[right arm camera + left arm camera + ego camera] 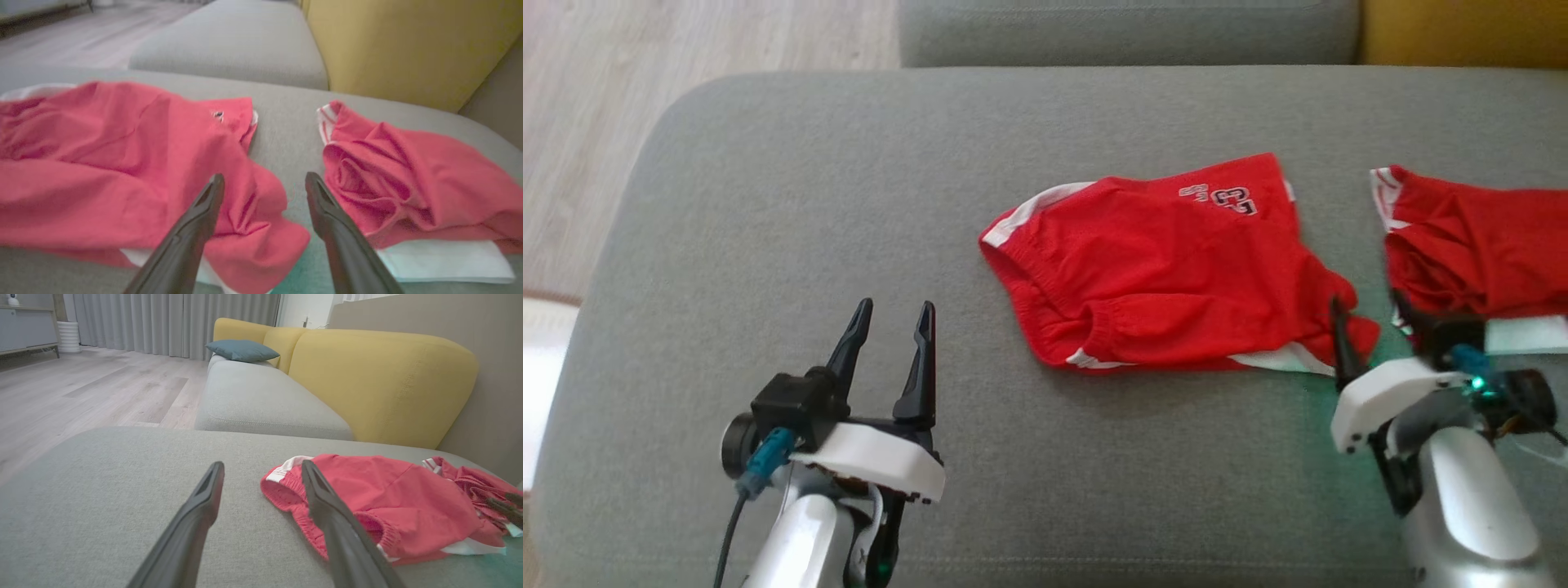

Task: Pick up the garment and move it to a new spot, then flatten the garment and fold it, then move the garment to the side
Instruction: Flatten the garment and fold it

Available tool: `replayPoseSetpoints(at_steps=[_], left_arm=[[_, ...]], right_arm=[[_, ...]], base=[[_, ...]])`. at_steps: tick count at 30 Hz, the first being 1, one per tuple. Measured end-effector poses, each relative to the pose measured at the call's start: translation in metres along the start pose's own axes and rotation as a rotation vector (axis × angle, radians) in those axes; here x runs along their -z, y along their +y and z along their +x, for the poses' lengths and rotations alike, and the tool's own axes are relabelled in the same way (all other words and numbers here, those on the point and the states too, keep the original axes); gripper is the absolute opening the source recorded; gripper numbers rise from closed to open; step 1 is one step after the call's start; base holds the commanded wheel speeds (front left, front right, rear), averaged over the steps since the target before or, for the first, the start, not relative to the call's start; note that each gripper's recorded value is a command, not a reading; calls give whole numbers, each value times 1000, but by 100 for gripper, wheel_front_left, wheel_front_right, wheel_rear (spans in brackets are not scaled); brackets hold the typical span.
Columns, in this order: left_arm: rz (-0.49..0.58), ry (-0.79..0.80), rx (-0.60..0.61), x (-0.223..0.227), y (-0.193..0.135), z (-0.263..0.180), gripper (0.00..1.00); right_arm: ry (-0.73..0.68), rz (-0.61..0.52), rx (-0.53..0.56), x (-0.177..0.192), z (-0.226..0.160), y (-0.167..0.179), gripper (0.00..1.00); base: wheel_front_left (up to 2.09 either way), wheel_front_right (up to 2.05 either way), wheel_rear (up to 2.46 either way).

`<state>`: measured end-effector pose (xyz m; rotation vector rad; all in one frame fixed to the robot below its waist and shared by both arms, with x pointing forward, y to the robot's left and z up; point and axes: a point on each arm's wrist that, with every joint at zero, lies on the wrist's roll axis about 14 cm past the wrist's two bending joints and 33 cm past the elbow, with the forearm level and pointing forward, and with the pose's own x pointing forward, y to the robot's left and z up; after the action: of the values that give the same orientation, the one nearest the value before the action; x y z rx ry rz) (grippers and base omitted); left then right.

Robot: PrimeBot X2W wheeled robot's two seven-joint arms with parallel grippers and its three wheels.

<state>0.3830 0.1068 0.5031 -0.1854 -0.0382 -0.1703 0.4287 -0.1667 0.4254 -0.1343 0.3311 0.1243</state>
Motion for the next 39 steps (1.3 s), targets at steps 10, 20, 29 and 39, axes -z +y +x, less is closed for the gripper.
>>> replayPoseSetpoints(at_steps=[10, 20, 29, 39], left_arm=[[-27, -30, 84, -9, -30, 2, 100], [-58, -12, 151, -3, -53, 11, 100], [-63, 14, 175, 6, -61, 15, 100], [-4, 202, 256, 66, -75, 10, 100]], right_arm=[[-282, 149, 137, -57, -48, -46, 100], [-274, 241, 154, -36, -80, -47, 100], [-279, 246, 167, -37, -83, -52, 100], [-289, 251, 183, -41, -77, -59, 100]], base=[[0, 0, 0], [0, 0, 0], [0, 0, 0], [0, 0, 0]])
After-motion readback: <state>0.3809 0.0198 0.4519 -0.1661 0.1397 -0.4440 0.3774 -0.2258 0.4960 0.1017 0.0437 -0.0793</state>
